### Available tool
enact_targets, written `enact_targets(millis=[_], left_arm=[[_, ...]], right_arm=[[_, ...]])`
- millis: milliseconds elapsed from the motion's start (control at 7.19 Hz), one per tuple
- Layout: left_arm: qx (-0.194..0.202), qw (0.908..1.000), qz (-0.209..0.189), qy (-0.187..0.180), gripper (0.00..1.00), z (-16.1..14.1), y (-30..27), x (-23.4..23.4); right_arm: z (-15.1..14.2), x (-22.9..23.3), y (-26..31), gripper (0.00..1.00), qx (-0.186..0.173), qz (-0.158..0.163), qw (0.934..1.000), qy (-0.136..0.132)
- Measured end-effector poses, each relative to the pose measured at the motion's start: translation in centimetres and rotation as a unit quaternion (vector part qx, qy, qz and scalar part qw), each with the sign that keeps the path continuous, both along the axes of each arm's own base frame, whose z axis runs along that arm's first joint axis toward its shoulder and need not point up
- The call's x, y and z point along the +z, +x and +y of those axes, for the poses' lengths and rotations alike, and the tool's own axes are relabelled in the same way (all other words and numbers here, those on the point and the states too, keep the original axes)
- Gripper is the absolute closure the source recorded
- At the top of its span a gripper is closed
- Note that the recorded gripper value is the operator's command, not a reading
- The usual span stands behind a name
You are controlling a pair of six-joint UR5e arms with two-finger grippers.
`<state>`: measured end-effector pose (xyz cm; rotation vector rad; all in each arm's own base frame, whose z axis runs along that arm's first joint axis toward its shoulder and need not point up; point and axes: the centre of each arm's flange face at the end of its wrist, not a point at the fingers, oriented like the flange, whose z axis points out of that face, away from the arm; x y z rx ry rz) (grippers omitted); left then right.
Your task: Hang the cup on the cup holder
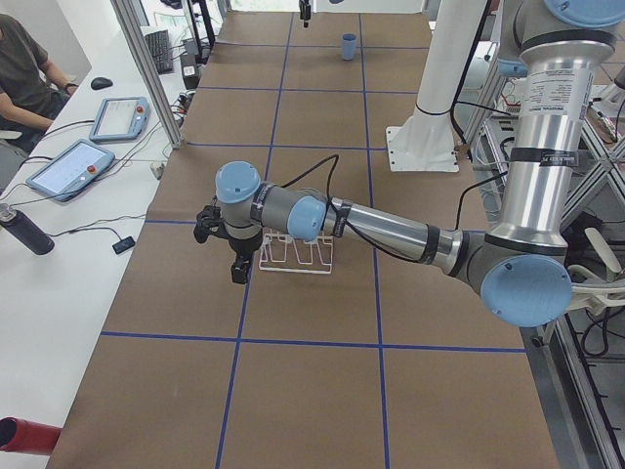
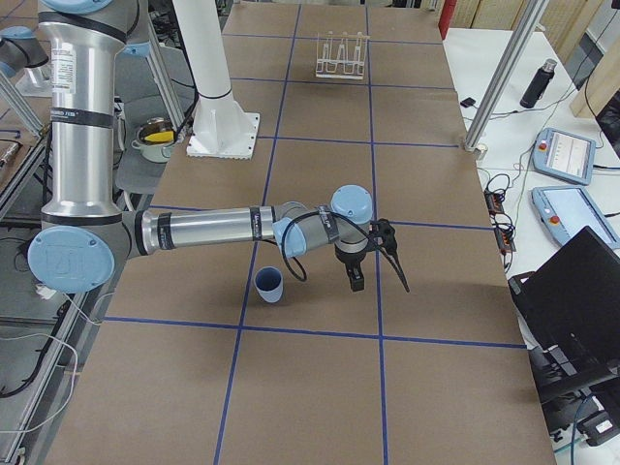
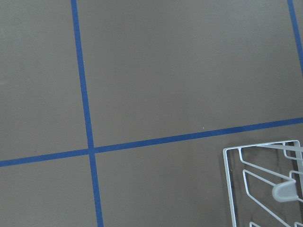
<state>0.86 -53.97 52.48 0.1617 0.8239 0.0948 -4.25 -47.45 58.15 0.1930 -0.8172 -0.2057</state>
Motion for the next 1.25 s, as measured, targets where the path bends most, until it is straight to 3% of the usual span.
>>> enact_targets(millis=[695,973,1251], left_arm=[[-0.002,1.0,0.0,-0.004,0.02,0.0,0.0,0.1],[-0.007,0.9999,0.001,-0.009,0.02,0.0,0.1,-0.1],[-0.005,0.9999,0.0,-0.013,0.02,0.0,0.5,0.3]], right_arm=[[8.7,1.5,1.0,0.0,-0.013,-0.004,0.9999,0.006],[12.4,3.5,0.4,0.0,-0.034,-0.006,0.9994,0.008],[14.4,4.3,-1.4,0.0,-0.067,-0.006,0.9977,0.008]])
